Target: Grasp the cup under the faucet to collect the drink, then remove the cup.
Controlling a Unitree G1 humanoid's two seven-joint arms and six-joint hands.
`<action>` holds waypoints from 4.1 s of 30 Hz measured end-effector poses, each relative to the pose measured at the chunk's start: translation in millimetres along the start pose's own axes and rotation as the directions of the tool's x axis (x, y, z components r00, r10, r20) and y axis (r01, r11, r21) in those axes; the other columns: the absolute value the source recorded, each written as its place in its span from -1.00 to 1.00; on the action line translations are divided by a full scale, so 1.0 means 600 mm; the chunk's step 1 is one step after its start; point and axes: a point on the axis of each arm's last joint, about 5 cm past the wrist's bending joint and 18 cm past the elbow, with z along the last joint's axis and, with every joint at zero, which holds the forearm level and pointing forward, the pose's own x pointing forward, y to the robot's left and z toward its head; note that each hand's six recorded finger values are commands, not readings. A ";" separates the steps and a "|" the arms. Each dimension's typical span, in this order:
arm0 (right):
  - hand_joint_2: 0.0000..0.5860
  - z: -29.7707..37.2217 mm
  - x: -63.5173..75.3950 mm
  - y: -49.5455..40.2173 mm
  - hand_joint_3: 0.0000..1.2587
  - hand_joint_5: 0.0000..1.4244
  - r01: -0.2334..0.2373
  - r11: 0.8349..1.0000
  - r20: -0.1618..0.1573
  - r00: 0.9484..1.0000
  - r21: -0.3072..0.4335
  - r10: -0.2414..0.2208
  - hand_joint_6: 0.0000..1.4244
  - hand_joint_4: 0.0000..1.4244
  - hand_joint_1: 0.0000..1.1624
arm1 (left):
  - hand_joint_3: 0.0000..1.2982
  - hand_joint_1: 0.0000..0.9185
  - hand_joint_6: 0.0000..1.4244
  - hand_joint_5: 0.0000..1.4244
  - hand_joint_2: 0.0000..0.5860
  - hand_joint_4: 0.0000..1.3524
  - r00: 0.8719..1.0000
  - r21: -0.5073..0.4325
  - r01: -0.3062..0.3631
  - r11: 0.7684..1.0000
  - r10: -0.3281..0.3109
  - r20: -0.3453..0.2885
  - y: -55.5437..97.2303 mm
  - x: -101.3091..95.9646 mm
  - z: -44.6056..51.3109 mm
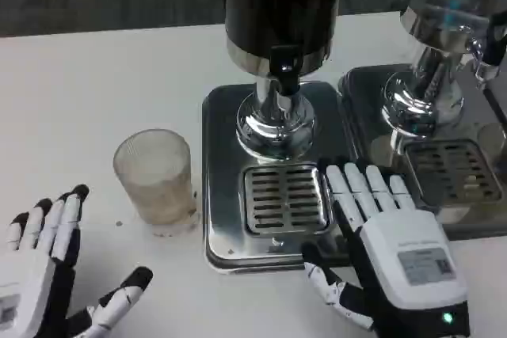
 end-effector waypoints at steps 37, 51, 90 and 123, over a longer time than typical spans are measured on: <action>0.56 -0.006 0.005 -0.003 -1.00 -1.00 -0.028 1.000 -0.026 0.999 0.006 0.028 -1.00 -1.00 -0.45 | -1.00 -1.00 -1.00 -1.00 -0.89 -1.00 0.990 -0.310 -0.135 0.941 0.116 -0.078 -0.007 0.075 -0.032; 0.56 0.007 0.007 0.004 -1.00 -1.00 -0.022 0.999 -0.089 0.996 0.030 0.025 -1.00 -1.00 -0.45 | -1.00 -1.00 -1.00 -1.00 -1.00 -1.00 0.999 -0.403 -0.024 0.915 0.011 -0.035 -0.044 0.138 -0.033; 0.43 0.007 0.009 0.006 -1.00 -1.00 -0.050 0.998 -0.131 0.990 0.031 0.054 -0.94 -1.00 -0.43 | -0.79 -0.19 -0.06 -0.30 -0.81 -0.63 0.998 -0.357 -0.018 0.934 0.039 0.052 -0.082 0.206 0.021; 0.42 0.002 0.016 0.007 -1.00 -1.00 -0.068 0.996 -0.134 0.988 0.052 0.075 -0.88 -1.00 -0.41 | -0.01 0.03 0.63 0.42 -0.79 0.20 0.951 -0.327 -0.266 0.907 0.302 0.064 -0.092 0.192 0.028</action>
